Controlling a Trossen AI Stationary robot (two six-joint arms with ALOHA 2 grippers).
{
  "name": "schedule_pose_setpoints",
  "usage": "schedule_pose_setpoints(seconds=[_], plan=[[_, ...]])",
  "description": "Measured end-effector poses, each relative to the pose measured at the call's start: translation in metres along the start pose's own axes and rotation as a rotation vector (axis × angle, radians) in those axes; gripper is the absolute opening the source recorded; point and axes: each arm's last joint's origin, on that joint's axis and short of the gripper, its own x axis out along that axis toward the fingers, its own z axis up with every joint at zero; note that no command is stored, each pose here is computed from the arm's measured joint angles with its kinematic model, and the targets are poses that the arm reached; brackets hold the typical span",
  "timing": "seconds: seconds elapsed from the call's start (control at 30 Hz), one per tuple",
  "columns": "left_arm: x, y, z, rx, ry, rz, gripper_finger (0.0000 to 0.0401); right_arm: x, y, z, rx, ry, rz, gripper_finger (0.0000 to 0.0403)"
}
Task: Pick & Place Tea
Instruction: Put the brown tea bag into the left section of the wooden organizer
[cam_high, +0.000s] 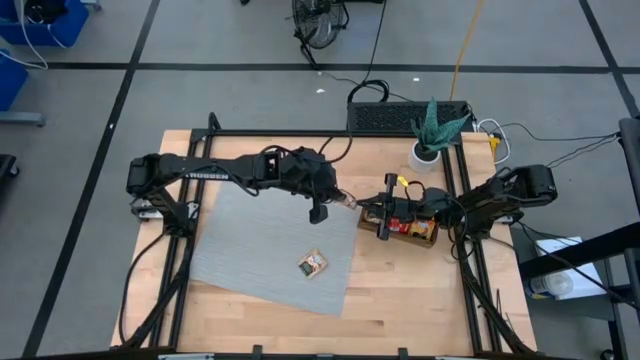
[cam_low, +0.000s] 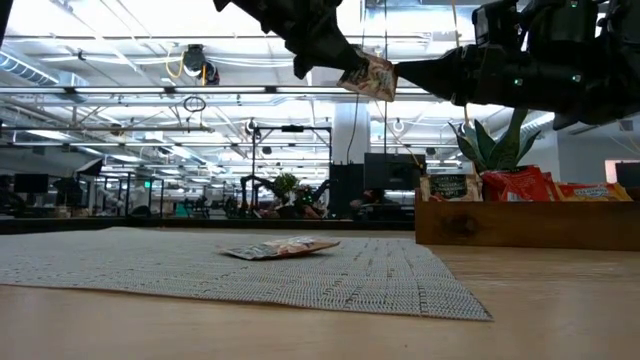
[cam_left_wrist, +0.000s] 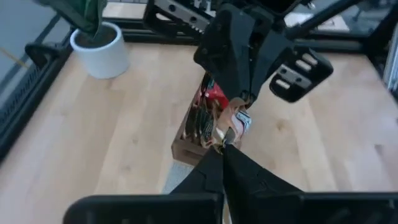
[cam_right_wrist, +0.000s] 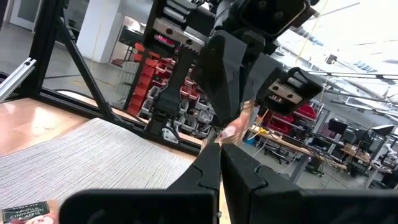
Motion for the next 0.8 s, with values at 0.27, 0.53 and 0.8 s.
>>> schedule_pose_setpoints(seconds=[0.27,0.53,0.8], plan=[[-0.001,-0.002,-0.001,0.118,0.039,0.071,0.0003,-0.002,-0.003,0.005,0.009,-0.016,-0.019,0.0007],[-0.009,-0.015,0.009,0.263,0.09,0.158,0.0002,-0.034,-0.015,0.019,0.067,-0.044,-0.216,0.0012],[0.011,-0.029,0.012,0.441,0.175,0.214,0.0001,-0.064,-0.017,0.021,0.108,-0.085,-0.244,0.001]])
